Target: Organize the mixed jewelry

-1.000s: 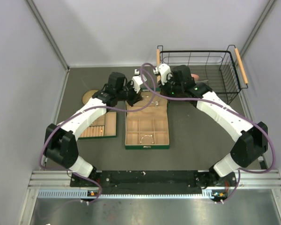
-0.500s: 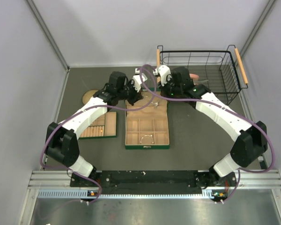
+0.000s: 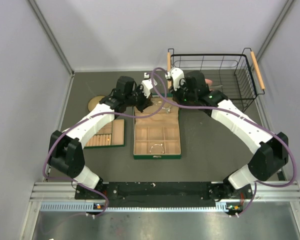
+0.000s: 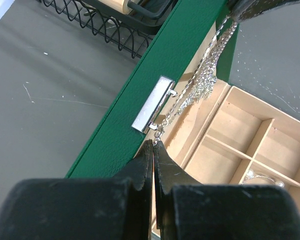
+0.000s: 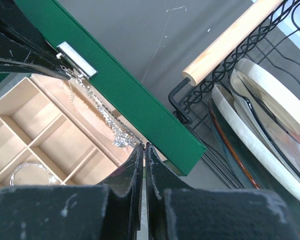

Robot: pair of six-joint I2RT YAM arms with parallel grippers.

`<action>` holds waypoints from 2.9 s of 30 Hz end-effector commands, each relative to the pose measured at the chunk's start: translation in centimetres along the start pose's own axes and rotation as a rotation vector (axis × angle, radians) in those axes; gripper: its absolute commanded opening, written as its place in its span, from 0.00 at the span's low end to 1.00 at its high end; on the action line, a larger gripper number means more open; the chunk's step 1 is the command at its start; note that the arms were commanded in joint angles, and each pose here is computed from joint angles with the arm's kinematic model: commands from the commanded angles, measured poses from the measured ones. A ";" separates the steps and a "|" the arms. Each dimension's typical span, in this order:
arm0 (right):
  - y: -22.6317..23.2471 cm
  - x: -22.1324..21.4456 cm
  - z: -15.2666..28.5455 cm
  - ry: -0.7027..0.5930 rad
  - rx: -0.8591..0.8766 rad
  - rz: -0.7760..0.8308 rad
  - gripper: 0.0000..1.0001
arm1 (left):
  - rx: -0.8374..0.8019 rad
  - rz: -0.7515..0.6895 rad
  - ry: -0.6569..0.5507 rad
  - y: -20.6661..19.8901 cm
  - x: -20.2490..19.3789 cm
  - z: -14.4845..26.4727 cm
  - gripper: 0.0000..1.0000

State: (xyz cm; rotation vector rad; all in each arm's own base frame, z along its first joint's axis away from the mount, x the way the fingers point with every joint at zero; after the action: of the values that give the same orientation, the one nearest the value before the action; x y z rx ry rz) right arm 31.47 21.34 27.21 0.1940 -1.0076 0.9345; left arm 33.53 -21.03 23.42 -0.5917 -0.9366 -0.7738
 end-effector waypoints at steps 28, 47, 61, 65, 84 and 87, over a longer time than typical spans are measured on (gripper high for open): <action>-0.5 1.3 -0.1 -0.042 -0.050 -0.008 0.00 | 0.019 -0.002 -0.103 0.8 3.3 -0.4 0.00; -0.8 1.6 -0.3 -0.055 -0.081 -0.030 0.00 | 0.080 0.083 -0.111 0.4 1.5 -0.4 0.00; -0.9 1.9 0.0 -0.069 -0.096 -0.047 0.00 | 0.108 0.094 -0.157 0.1 2.4 0.3 0.00; -0.9 1.7 0.0 -0.063 -0.101 -0.050 0.00 | 0.118 0.092 -0.154 0.3 2.5 0.0 0.00; -0.6 0.8 -1.2 -0.029 -0.092 -0.057 0.00 | 0.102 0.091 -0.109 0.1 2.0 -1.9 0.00; -0.6 0.5 -1.5 -0.020 -0.091 -0.057 0.00 | 0.100 0.094 -0.100 0.1 1.7 -2.0 0.00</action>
State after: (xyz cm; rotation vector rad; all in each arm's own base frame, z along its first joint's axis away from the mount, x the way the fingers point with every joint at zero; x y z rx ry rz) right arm 32.49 21.31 26.67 0.1470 -1.0141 0.8481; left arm 34.30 -22.36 22.33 -0.5740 -0.9582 -0.6144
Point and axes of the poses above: each gripper's point midway between its finger pads, its own z axis back along the fingers, its own y axis along the line the jaws close on, x = y × z, the point moved 7 cm from there along z, back along the fingers, and after that the axes turned 10 degrees about z, right-handed, at the moved point
